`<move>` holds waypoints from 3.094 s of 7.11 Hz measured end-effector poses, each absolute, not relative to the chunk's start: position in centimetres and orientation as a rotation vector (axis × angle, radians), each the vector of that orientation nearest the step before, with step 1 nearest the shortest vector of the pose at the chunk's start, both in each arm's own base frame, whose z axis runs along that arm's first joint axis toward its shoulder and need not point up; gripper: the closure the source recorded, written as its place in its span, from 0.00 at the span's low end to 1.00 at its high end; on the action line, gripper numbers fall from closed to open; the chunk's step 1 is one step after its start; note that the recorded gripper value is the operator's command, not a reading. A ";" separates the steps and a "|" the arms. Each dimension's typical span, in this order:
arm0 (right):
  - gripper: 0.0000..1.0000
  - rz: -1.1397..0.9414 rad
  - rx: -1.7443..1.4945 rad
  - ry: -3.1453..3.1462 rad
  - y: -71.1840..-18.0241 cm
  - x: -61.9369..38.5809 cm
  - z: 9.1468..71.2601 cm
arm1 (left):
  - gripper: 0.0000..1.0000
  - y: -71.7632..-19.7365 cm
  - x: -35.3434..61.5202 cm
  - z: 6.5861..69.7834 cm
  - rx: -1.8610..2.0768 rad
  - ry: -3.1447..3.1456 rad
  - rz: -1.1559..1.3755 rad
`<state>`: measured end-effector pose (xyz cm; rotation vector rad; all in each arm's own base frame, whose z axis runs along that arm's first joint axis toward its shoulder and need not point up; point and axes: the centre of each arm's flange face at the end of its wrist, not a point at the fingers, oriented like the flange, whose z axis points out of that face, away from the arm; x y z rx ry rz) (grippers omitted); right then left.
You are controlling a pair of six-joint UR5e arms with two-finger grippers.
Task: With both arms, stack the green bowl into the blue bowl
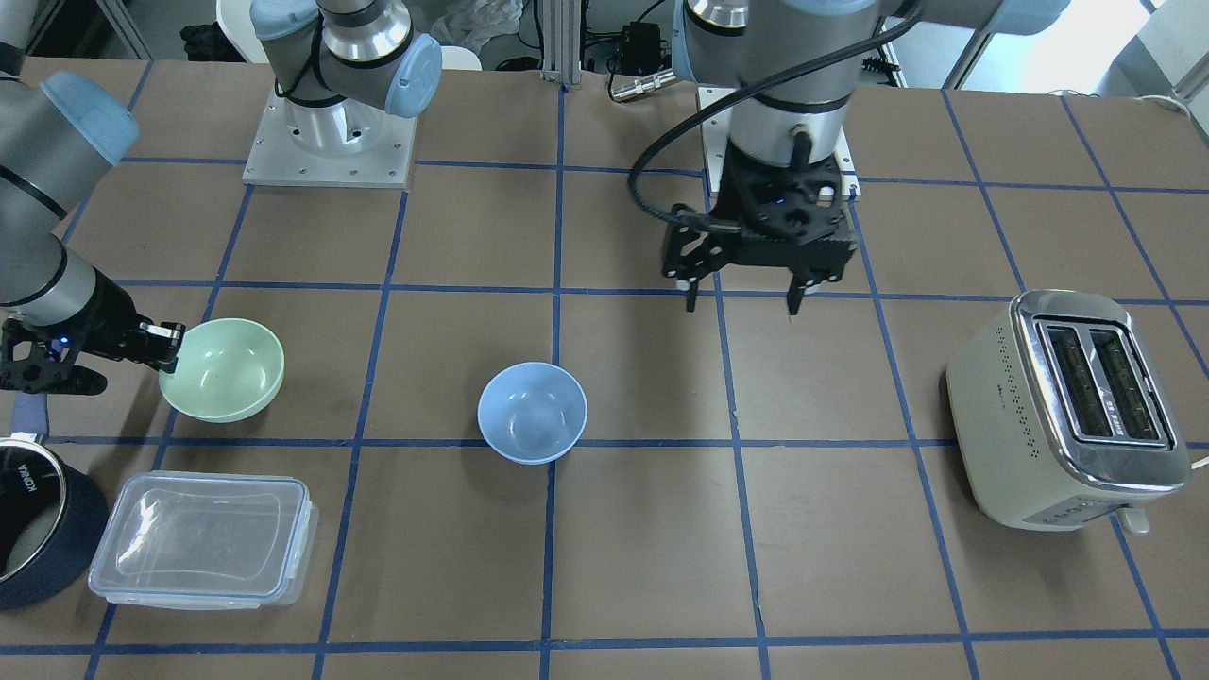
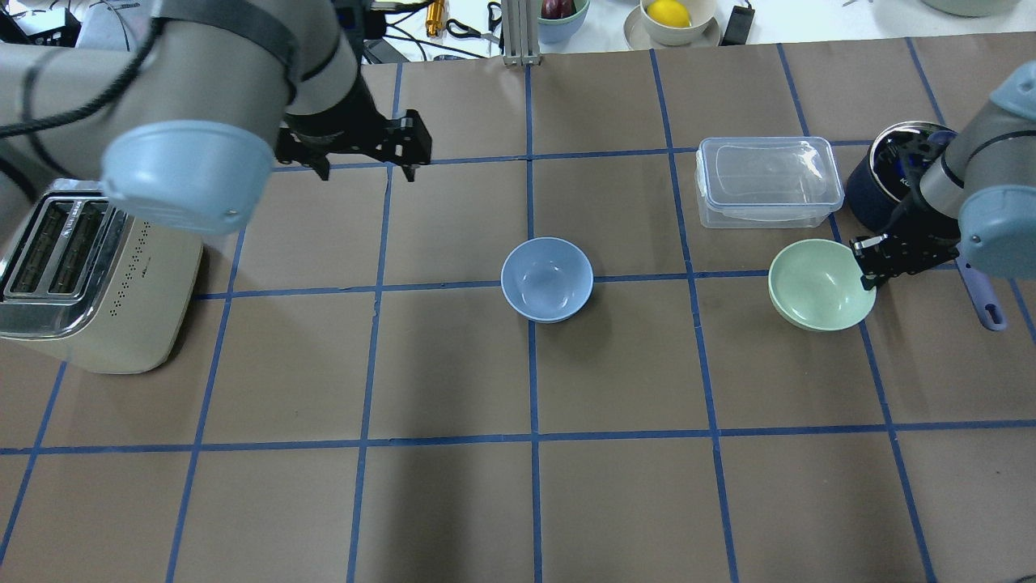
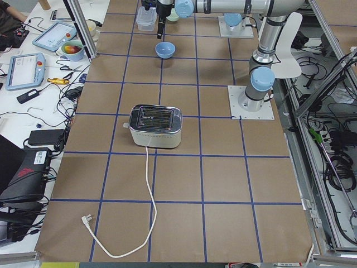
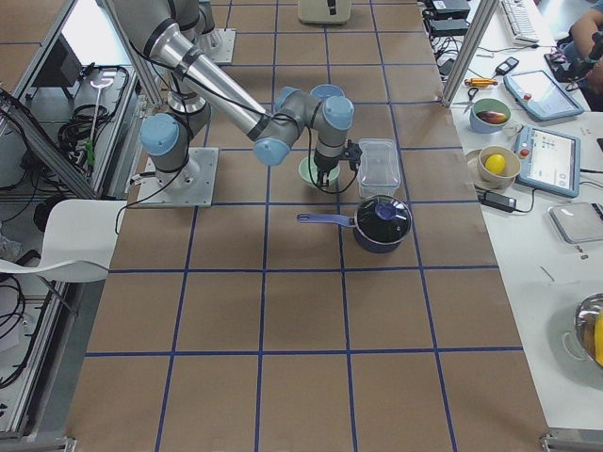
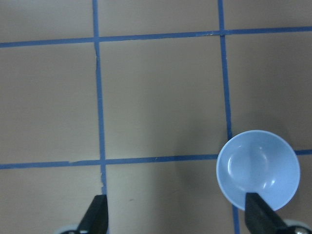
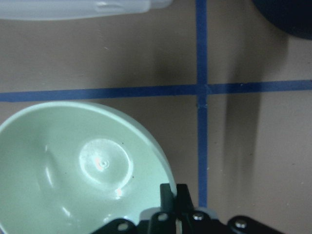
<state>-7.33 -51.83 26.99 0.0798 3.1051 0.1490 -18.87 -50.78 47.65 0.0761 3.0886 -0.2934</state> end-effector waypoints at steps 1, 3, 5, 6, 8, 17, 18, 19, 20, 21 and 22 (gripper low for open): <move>1.00 0.158 0.145 3.073 -53.3 -3.4 28.9 | 0.00 -50.3 -15.6 49.4 0.058 3.080 -0.301; 1.00 0.146 0.291 2.988 -55.0 6.1 31.6 | 0.00 -49.9 -13.0 50.8 0.021 3.075 -0.320; 1.00 0.171 0.316 2.953 -54.4 15.1 32.0 | 0.00 -50.0 -12.6 51.0 0.009 3.092 -0.330; 1.00 0.194 0.311 2.956 -54.0 18.5 31.2 | 0.00 -50.0 -12.6 51.0 0.010 3.096 -0.334; 1.00 0.207 0.275 2.958 -53.8 22.8 29.0 | 0.00 -49.9 -12.9 50.9 0.016 3.099 -0.332; 0.00 0.079 0.169 3.058 -57.3 21.9 38.3 | 0.00 -50.0 -12.6 51.1 0.006 3.124 -0.326; 0.00 0.096 0.132 3.073 -57.4 20.8 42.5 | 0.00 -49.9 -12.6 51.1 0.006 3.124 -0.320; 0.00 0.106 0.083 3.092 -57.2 19.0 46.0 | 0.00 -49.9 -12.6 51.3 0.005 3.125 -0.315; 0.03 0.113 0.018 3.103 -56.4 16.4 48.6 | 0.00 -50.0 -12.5 51.6 0.003 3.125 -0.311; 0.04 0.129 -0.036 3.103 -55.3 13.3 50.7 | 0.00 -50.1 -12.5 51.8 0.004 3.125 -0.311; 0.03 0.145 -0.045 3.101 -53.9 11.3 51.9 | 0.00 -50.1 -12.6 51.7 0.006 3.126 -0.307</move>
